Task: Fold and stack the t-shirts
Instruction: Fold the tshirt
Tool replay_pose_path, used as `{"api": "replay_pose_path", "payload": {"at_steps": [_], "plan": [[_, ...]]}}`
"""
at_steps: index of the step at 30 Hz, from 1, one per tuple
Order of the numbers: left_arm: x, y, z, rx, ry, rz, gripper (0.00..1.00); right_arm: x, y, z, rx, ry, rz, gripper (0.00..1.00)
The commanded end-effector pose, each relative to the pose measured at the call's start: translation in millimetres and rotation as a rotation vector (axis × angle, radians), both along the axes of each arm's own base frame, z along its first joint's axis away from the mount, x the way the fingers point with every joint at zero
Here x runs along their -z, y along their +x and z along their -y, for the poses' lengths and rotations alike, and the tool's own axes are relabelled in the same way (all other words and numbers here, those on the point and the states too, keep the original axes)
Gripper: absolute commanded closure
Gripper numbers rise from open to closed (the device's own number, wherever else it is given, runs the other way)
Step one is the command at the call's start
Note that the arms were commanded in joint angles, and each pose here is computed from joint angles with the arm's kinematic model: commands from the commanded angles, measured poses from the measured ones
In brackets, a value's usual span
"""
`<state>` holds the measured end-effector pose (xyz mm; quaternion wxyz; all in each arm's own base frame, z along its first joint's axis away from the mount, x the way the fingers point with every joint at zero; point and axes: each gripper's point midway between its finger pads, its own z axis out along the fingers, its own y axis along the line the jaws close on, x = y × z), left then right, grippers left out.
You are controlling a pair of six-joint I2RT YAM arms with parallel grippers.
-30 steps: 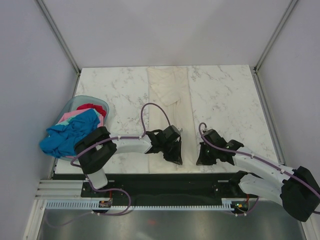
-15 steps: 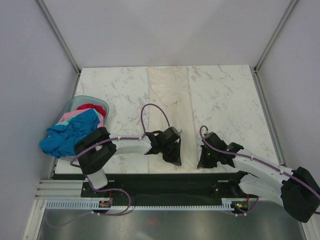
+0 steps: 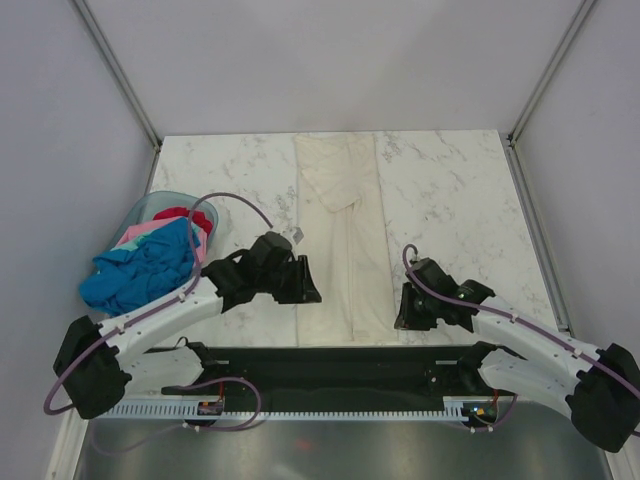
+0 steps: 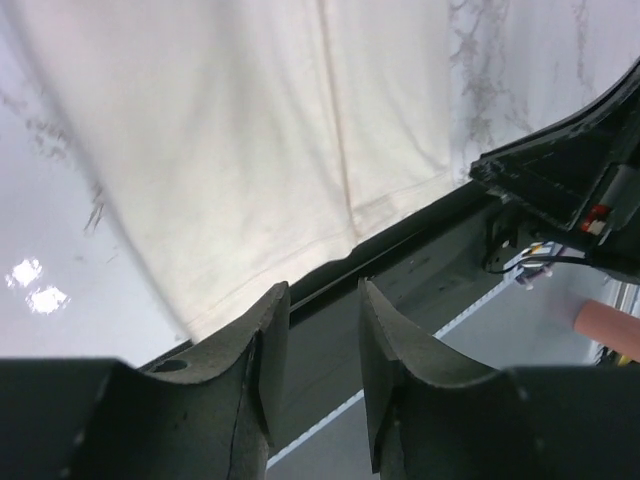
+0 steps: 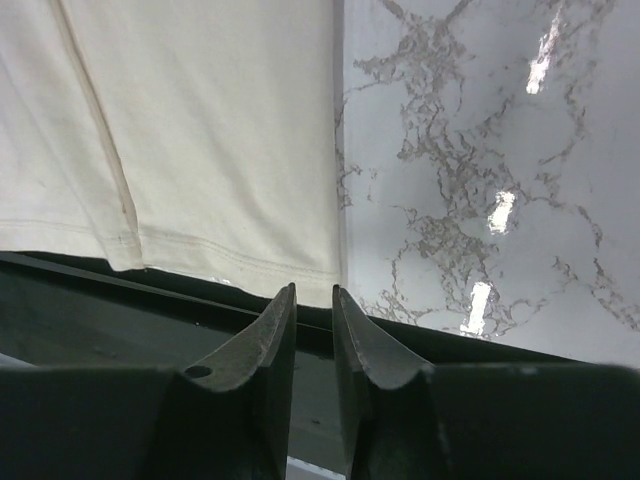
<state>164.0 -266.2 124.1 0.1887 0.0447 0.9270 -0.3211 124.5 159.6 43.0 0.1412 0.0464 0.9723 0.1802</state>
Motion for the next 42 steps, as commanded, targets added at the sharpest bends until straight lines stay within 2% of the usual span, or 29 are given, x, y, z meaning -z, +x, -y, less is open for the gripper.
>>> {"api": "replay_pose_path", "payload": {"at_steps": [1, 3, 7, 10, 15, 19, 34, 42], "plan": [[29, -27, -36, 0.021, 0.120, -0.059, 0.59, 2, 3, -3, -0.020, 0.006, 0.017, 0.71], [38, -35, -44, -0.021, 0.117, -0.097, 0.58, 10, 0, -1, -0.022, -0.004, 0.002, 0.70], [80, -52, -76, -0.132, 0.208, -0.166, 0.59, 19, 0, 1, -0.016, -0.010, 0.002, 0.69], [86, -57, -82, -0.163, 0.203, -0.180, 0.58, 21, 2, 3, -0.011, -0.024, 0.012, 0.69], [84, -57, -62, -0.133, 0.085, -0.185, 0.57, 30, -4, 4, -0.023, -0.021, -0.002, 0.68], [92, -62, -58, -0.125, 0.061, -0.215, 0.57, 32, -5, 4, -0.019, -0.007, 0.006, 0.68], [111, -68, -59, -0.131, 0.073, -0.263, 0.59, 28, -8, 0, -0.012, 0.030, 0.003, 0.68], [115, -69, -60, -0.136, 0.082, -0.271, 0.69, 30, -13, 7, -0.016, 0.001, -0.013, 0.69]]}}
